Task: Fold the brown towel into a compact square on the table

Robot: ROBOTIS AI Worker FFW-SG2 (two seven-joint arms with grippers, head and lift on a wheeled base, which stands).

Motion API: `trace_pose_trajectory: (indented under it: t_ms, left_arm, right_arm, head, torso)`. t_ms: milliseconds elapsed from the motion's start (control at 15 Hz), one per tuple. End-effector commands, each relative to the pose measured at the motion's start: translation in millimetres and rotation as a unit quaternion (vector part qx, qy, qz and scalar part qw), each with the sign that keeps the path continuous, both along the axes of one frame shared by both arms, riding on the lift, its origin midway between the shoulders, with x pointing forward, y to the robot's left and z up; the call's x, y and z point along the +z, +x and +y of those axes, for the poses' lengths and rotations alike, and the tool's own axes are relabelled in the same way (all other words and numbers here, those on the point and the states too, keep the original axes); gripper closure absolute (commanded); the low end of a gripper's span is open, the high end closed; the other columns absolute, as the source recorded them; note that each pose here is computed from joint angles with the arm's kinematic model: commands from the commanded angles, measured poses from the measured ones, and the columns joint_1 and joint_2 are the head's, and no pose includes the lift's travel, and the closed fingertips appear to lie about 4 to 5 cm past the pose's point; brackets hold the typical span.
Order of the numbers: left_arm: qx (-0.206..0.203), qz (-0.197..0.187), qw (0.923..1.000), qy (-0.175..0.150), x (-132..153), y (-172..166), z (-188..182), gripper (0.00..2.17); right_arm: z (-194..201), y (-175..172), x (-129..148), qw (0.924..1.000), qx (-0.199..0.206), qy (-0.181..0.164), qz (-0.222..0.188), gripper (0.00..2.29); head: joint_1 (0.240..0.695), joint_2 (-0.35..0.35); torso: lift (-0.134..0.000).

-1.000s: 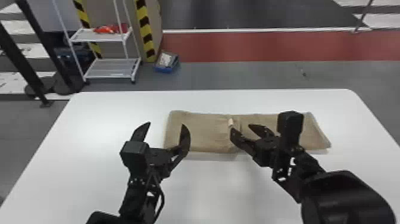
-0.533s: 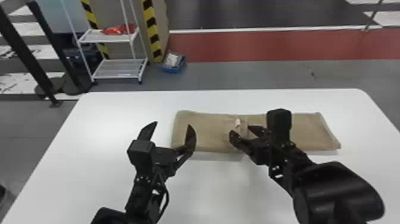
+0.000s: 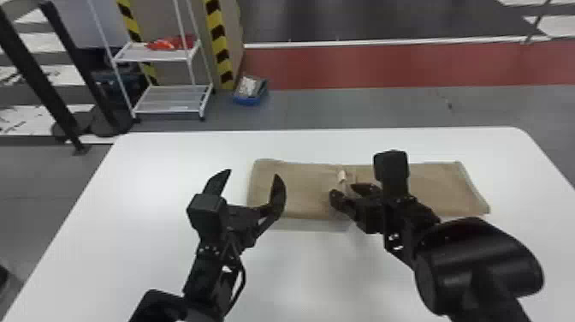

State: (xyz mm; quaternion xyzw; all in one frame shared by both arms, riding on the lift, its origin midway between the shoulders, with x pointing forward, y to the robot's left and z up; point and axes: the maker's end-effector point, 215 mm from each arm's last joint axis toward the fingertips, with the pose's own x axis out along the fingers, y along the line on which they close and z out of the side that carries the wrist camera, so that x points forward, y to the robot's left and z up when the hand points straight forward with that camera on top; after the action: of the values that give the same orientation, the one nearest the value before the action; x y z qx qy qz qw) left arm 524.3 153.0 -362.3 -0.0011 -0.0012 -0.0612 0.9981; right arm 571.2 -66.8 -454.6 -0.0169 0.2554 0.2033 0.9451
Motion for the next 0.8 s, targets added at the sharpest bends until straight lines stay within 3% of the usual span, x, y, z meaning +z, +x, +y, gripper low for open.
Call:
trace_pose_trajectory:
  t_ms: [0, 67, 200, 533, 733]
  left_arm:
    - [0.001, 0.0, 0.9999, -0.011, -1.8, -1.8, 4.9, 0.03]
    - [0.002, -0.004, 0.9999, -0.015, 0.4, -3.0, 5.6, 0.03]
    - [0.002, -0.006, 0.9999, -0.015, 1.3, -3.4, 5.6, 0.03]
    - [-0.002, -0.006, 0.9998, -0.016, 2.0, -3.5, 1.3, 0.03]
    - [0.0, -0.007, 0.9999, -0.015, 1.9, -1.8, 3.6, 0.03]
  right_arm:
    - [1.7, 1.8, 1.8, 1.0, 0.006, -0.004, 0.006, 0.65]
    - [3.0, 4.0, 5.3, 1.0, 0.008, -0.004, 0.003, 0.82]
    - [1.9, 7.5, 8.7, 0.9999, 0.01, -0.003, 0.004, 0.83]
    - [3.8, 5.0, 7.4, 0.9997, 0.016, 0.006, 0.015, 1.21]
    - [5.6, 3.6, 15.4, 0.9997, 0.017, 0.016, 0.002, 1.21]
  head:
    - [0.695, 0.085]
    - [0.695, 0.088]
    - [0.695, 0.093]
    - [0.695, 0.091]
    - [0.695, 0.092]
  torso:
    - [-0.116]
    - [-0.116]
    - [-0.116]
    - [-0.116]
    - [-0.116]
